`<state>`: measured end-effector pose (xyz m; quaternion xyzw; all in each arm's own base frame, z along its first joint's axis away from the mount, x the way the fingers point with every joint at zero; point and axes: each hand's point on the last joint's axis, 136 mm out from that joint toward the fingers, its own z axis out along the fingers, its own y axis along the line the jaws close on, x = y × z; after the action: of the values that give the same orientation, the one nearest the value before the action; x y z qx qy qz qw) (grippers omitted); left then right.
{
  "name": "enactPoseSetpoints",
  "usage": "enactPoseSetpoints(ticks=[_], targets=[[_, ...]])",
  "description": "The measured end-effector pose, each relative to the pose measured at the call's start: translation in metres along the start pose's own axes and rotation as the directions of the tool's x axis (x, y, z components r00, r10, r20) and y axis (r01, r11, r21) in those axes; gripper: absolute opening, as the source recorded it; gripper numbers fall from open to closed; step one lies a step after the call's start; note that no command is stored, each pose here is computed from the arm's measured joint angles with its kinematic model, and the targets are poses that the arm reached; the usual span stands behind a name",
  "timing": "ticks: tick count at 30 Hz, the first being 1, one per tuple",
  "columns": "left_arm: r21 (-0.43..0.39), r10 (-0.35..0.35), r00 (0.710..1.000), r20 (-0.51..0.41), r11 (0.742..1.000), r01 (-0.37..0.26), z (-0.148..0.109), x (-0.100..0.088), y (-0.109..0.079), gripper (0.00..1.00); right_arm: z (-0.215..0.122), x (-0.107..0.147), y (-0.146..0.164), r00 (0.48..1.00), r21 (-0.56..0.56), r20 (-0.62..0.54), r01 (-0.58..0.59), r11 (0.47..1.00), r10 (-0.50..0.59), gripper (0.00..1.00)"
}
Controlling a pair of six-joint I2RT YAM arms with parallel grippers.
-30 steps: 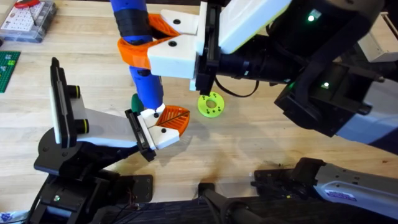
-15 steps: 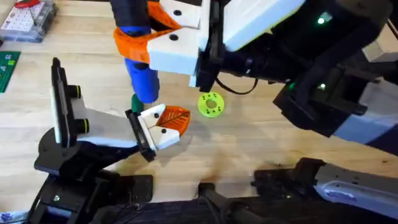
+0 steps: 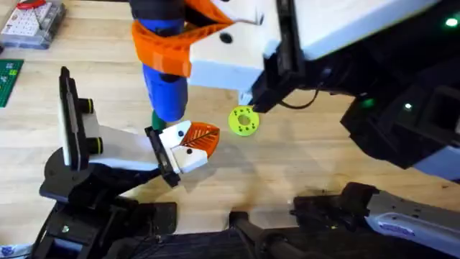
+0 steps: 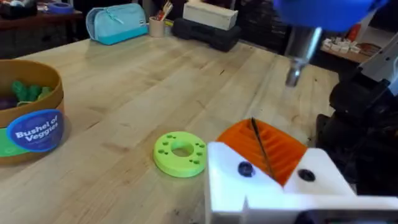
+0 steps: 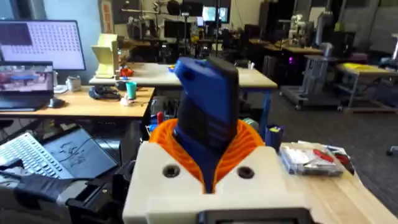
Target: Pick up the gripper from the table and insert it into the empty holder that is missing its gripper. Then pick up a screw, insert it into the mounting hole, and use the screwdriver to tighten it. Finally, clean up the table by picking up the vegetable and placing it into the bucket.
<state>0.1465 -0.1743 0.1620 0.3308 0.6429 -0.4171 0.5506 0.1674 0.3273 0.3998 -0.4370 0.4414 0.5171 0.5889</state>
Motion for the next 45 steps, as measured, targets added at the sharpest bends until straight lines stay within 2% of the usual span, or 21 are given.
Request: enactPoseSetpoints(ticks=[3,10,18,27,45], targets=[[0.0,-0.001,1.0,0.0,1.0,0.001,0.0,0.0,0.0,0.015,-0.002,-0.001,0.002,1.0,-0.004,-0.005,-0.004,1.0,0.004,0.034],[0.0,0.0,1.0,0.0,1.0,0.0,0.0,0.0,0.0,0.015,0.0,0.022,-0.002,0.995,0.006,-0.077,-0.062,0.998,0.063,0.034],[0.0,0.0,1.0,0.0,1.0,0.0,0.0,0.0,0.0,0.015,0.001,0.025,-0.003,0.994,0.007,-0.082,-0.067,0.998,0.067,0.034],[0.0,0.0,1.0,0.0,1.0,0.0,0.0,0.0,0.0,0.015,0.007,0.045,-0.01,0.988,0.016,-0.121,-0.098,0.995,0.1,0.034],[0.0,0.0,1.0,0.0,1.0,0.0,0.0,0.0,0.0,0.015,0.009,0.055,-0.014,0.984,0.023,-0.14,-0.109,0.994,0.111,0.034]])
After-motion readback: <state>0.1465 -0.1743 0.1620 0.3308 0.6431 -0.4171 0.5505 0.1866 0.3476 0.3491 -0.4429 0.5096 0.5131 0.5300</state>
